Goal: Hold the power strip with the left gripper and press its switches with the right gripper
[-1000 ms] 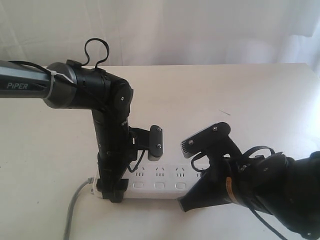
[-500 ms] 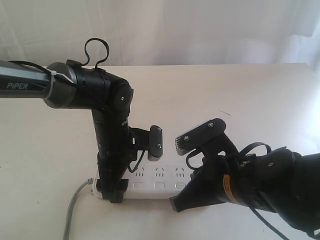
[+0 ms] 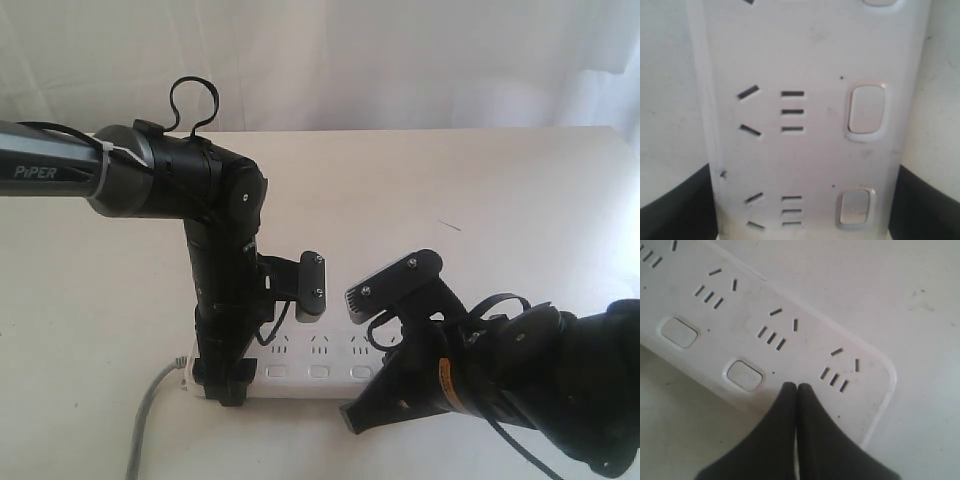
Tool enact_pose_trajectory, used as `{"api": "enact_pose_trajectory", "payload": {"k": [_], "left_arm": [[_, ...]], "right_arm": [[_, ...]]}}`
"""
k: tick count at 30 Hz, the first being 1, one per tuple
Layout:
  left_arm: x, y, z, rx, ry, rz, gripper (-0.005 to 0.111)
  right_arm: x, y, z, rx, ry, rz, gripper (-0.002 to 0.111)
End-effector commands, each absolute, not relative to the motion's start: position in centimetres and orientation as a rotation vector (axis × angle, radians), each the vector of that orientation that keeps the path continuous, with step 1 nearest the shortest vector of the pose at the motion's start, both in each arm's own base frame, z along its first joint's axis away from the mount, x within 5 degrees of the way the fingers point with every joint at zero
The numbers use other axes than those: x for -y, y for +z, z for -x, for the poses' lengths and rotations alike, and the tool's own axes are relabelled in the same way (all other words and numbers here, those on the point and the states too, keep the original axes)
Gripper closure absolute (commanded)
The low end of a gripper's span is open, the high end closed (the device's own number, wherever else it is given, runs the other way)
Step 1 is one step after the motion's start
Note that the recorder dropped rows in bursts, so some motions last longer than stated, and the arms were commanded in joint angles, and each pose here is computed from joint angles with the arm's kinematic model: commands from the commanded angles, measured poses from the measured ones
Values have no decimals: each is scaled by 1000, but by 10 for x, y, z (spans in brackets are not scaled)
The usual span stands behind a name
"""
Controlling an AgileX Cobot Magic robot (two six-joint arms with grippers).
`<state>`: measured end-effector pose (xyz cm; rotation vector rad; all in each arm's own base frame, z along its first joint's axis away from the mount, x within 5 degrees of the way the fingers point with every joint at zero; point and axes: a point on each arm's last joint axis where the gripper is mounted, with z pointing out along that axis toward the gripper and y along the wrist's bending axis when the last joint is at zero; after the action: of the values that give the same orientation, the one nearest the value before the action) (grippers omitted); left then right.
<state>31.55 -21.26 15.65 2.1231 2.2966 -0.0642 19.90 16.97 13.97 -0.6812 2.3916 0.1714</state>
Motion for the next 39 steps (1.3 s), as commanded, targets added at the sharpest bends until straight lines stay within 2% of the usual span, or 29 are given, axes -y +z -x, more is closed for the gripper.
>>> {"api": "enact_pose_trajectory", "payload": {"k": [1,14,18,20,23,31,35,37,39], "left_arm": [[210,154,-311,-2349,-107,-2137,107],[209,154,-310,-2353,-109,-2142,107],[210,154,-310,-2351,-108,-2141,107],[210,154,-311,-2350,-107,-2139,107],[210,154,-311,-2350,-107,-2139,107],[210,154,-310,-2350,-109,-2144,107],[210,154,-310,-2352,-109,-2145,107],[209,155,-308,-2366,-117,-2159,101],[208,155,-306,-2381,-125,-2175,87]], "right_arm": [[-164,129,-196,-2431,133,674,108],[-155,126,-194,-2433,62,624,108],[-144,162,-199,-2263,-8,523,108],[-136,201,-194,-2121,40,477,108],[-128,227,-186,-2025,85,452,108],[-108,281,-157,-1767,150,544,108],[-102,294,-143,-1694,213,577,108],[-99,299,-139,-1668,227,565,108],[-97,302,-137,-1654,233,557,108]]}}
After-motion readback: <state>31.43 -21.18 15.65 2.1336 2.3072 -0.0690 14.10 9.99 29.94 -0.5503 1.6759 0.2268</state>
